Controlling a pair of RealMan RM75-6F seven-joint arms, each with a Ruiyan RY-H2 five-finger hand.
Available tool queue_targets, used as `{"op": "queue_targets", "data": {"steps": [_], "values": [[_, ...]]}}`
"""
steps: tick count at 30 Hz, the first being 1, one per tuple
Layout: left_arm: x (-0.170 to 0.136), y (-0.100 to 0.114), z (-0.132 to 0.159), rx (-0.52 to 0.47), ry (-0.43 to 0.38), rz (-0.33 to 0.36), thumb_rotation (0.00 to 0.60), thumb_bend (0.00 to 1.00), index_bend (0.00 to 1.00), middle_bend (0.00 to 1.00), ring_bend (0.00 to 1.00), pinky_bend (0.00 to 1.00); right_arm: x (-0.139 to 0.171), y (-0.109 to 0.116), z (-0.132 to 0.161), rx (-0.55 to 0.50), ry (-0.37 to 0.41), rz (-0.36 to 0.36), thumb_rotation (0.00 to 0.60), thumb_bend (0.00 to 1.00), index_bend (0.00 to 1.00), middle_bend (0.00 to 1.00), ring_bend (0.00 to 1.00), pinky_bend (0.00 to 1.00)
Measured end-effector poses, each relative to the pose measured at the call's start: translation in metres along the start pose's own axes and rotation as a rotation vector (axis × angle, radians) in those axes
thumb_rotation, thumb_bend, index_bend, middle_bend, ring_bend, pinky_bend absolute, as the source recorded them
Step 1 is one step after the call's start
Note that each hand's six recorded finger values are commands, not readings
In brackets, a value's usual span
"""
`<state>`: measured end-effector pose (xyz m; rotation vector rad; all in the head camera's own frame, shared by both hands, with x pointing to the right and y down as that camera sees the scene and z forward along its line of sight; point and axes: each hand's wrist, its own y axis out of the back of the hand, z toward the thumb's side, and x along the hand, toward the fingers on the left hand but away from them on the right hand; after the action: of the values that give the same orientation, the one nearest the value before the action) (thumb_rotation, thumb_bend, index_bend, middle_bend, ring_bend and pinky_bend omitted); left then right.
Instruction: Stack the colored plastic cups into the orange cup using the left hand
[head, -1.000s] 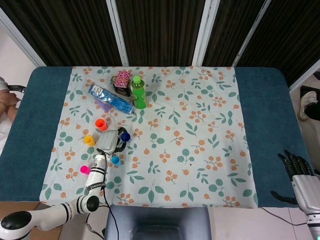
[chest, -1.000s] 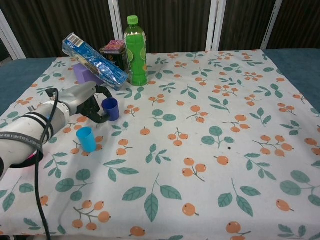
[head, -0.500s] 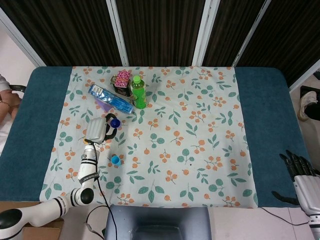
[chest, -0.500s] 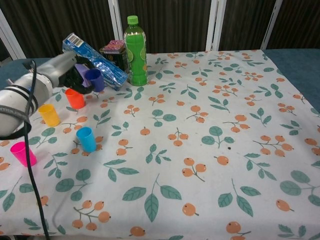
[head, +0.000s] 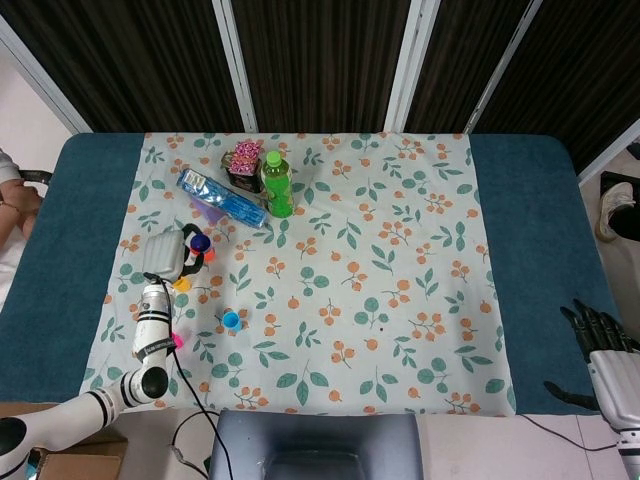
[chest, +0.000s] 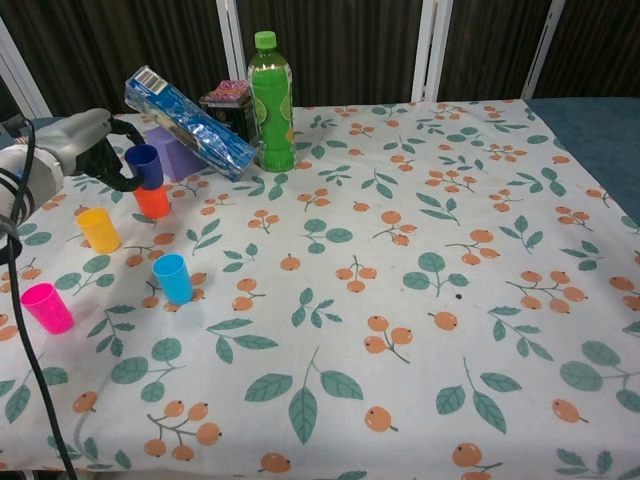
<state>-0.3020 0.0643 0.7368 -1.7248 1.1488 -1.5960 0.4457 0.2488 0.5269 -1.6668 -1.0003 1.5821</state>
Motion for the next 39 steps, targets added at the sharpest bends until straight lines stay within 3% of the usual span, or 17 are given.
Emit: {"op": "queue_targets", "data": {"steps": [9, 15, 18, 28, 35, 39], "values": [[0.006, -0.007, -0.005, 0.014, 0.005, -0.002, 0.6, 0.37, 0.48, 1.0, 1.0, 1.0, 0.0, 0.001, -0.001, -0.002, -0.002, 0.001, 0.6, 0.15, 0.0, 0.0, 0.0, 0.0], [0.004, -0.009, -0.005, 0.012, -0.002, -0.019, 0.6, 0.38, 0.09, 1.0, 1.0, 1.0, 0.0, 0.001, -0.001, -0.002, -0.001, 0.001, 0.6, 0.15, 0.0, 0.0, 0.0, 0.0], [0.0, -0.007, -0.003, 0.004, -0.015, -0.021, 0.6, 0.37, 0.0, 1.0, 1.0, 1.0, 0.0, 0.001, -0.001, -0.002, -0.002, 0.0, 0.6, 0.15, 0.0, 0.0, 0.0, 0.0], [-0.033, 0.014, 0.002, 0.002, -0.098, -0.01, 0.6, 0.36, 0.03, 0.96, 1.0, 1.0, 0.001, 0.0, 0.001, 0.001, 0.006, 0.003, 0.6, 0.15, 0.0, 0.0, 0.0, 0.0], [-0.076, 0.016, -0.039, 0.056, -0.073, -0.071, 0.6, 0.37, 0.16, 0.98, 1.0, 1.0, 0.003, -0.003, 0.003, 0.005, 0.017, 0.012, 0.6, 0.15, 0.0, 0.0, 0.0, 0.0], [-0.076, 0.008, -0.052, 0.078, -0.043, -0.097, 0.6, 0.37, 0.17, 0.99, 1.0, 1.0, 0.004, -0.004, 0.005, 0.004, 0.022, 0.013, 0.6, 0.15, 0.0, 0.0, 0.0, 0.0]]}}
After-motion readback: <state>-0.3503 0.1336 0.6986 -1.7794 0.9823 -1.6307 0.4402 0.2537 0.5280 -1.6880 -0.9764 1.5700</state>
